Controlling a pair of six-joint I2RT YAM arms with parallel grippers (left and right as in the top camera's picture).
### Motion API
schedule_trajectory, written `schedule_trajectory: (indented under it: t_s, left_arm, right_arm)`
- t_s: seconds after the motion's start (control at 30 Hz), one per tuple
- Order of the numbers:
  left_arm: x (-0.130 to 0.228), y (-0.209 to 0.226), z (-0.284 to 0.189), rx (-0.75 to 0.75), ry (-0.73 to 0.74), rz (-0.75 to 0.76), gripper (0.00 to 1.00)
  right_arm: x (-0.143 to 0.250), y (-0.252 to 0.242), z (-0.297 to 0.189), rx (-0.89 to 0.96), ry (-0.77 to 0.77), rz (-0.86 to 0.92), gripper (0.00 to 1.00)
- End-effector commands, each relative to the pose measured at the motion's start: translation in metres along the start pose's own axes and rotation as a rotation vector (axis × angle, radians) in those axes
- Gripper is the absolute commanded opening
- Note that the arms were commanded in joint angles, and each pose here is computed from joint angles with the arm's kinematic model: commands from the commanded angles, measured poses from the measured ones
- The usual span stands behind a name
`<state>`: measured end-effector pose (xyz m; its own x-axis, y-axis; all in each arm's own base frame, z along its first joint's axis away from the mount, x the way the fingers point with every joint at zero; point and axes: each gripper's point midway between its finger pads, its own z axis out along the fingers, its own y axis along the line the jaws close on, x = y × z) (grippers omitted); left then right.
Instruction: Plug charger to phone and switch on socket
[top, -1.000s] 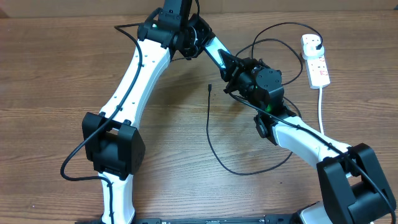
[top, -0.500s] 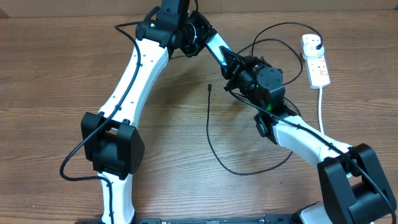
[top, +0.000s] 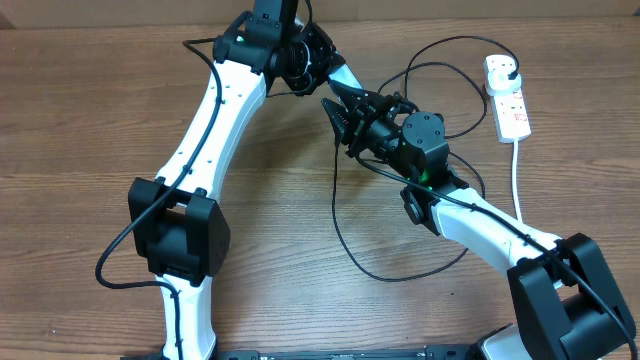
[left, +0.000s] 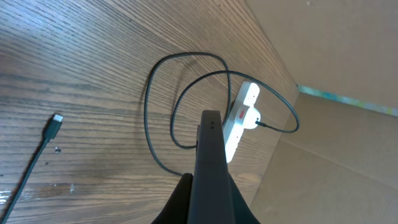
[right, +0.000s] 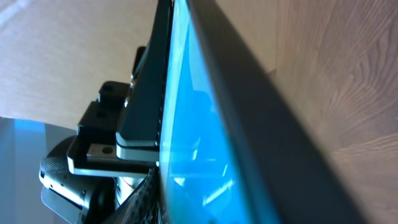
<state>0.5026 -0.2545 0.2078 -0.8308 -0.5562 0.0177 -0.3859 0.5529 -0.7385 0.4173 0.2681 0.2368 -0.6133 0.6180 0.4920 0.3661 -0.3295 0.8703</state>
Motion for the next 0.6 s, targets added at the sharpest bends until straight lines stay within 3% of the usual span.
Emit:
schedule_trajectory:
  t_s: [0.0,0.17,0.37,0.57]
  left_arm:
    - [0.002,-0.003,-0.003,0.022,0.034,0.022,0.04]
    - [-0.014,0.01,-0.014,0.015,0.038,0.001,0.04]
    - [-0.039,0.03,-0.035,0.025,0.056,0.023,0.04]
    - [-0.059,0.065,-0.06,-0.019,0.07,-0.032,0.04]
  right_arm:
    - [0.026,0.014,0.002,-0.02,0.074,-0.064,0.31]
    - [0.007,0.011,-0.001,0.004,0.024,-0.143,0.33]
    - [-0.039,0.021,-0.011,0.016,-0.123,-0.438,0.42]
    - [-0.08,0.002,-0.027,0.164,-0.187,-0.597,0.53]
